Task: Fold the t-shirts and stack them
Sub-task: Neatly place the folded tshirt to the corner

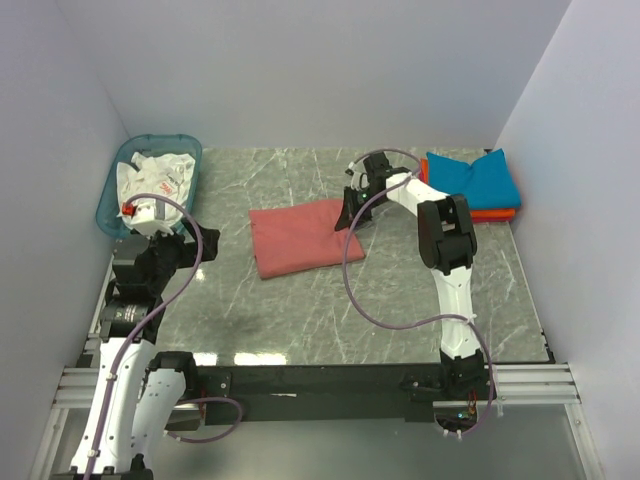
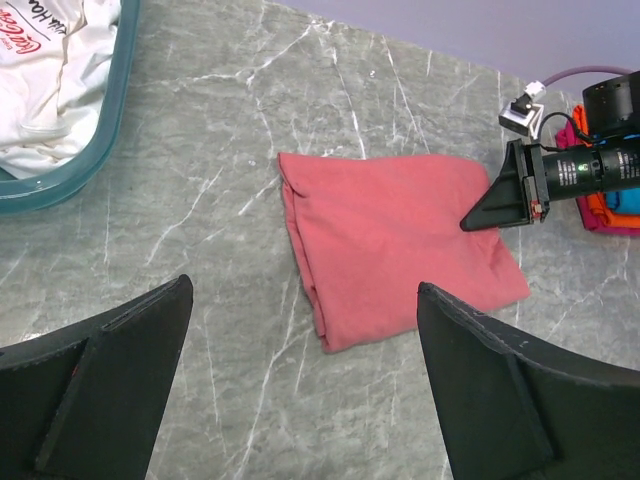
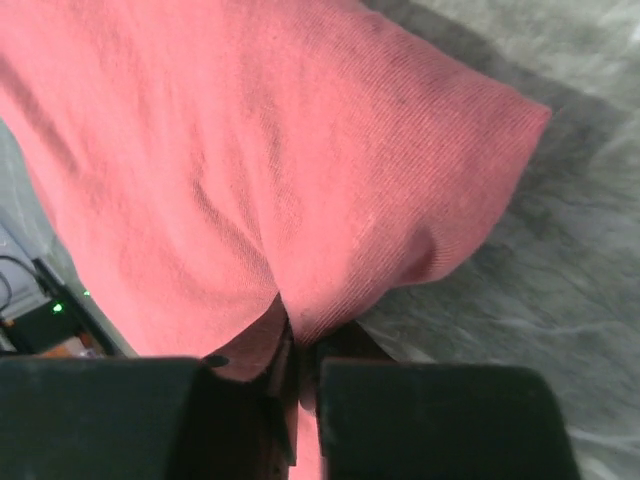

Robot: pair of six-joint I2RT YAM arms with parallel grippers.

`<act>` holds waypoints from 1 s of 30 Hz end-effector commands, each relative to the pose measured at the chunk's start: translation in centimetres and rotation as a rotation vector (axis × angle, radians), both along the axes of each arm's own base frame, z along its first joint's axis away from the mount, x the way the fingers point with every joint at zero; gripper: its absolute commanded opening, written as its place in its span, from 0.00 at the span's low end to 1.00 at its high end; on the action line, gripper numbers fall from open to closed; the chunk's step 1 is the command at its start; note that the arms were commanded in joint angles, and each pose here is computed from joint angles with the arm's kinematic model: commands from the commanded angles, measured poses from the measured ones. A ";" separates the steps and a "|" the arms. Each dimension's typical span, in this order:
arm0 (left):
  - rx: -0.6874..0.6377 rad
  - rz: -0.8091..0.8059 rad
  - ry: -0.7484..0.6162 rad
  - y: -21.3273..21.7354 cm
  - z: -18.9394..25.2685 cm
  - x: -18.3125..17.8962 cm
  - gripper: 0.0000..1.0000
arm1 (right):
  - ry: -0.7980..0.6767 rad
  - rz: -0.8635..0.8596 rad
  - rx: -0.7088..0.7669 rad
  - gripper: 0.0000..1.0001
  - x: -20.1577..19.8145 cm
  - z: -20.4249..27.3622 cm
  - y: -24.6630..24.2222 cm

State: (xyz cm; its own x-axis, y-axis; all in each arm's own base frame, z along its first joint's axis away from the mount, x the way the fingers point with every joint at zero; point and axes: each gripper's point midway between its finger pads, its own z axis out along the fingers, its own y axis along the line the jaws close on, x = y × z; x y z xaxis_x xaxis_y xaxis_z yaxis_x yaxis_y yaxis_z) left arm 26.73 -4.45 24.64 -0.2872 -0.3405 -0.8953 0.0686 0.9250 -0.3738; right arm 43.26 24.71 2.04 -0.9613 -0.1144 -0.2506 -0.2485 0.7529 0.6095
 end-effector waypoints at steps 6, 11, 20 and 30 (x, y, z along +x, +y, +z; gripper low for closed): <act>0.013 -0.016 -0.050 -0.1 0.8 -0.3 1.00 | -0.027 0.071 0.062 0.00 -0.1 2.4 -2.0; 0.015 -0.015 -0.060 -0.1 1.1 -0.4 0.99 | -0.249 0.092 -0.167 0.00 2.0 5.7 -6.3; 0.017 -0.022 -0.077 -0.2 1.5 -0.7 1.00 | -0.508 -0.019 -0.543 0.00 5.4 11.6 -13.1; 0.019 -0.033 -0.092 -0.3 1.9 -1.0 0.99 | -0.654 -0.120 -0.701 0.00 6.4 18.7 -16.6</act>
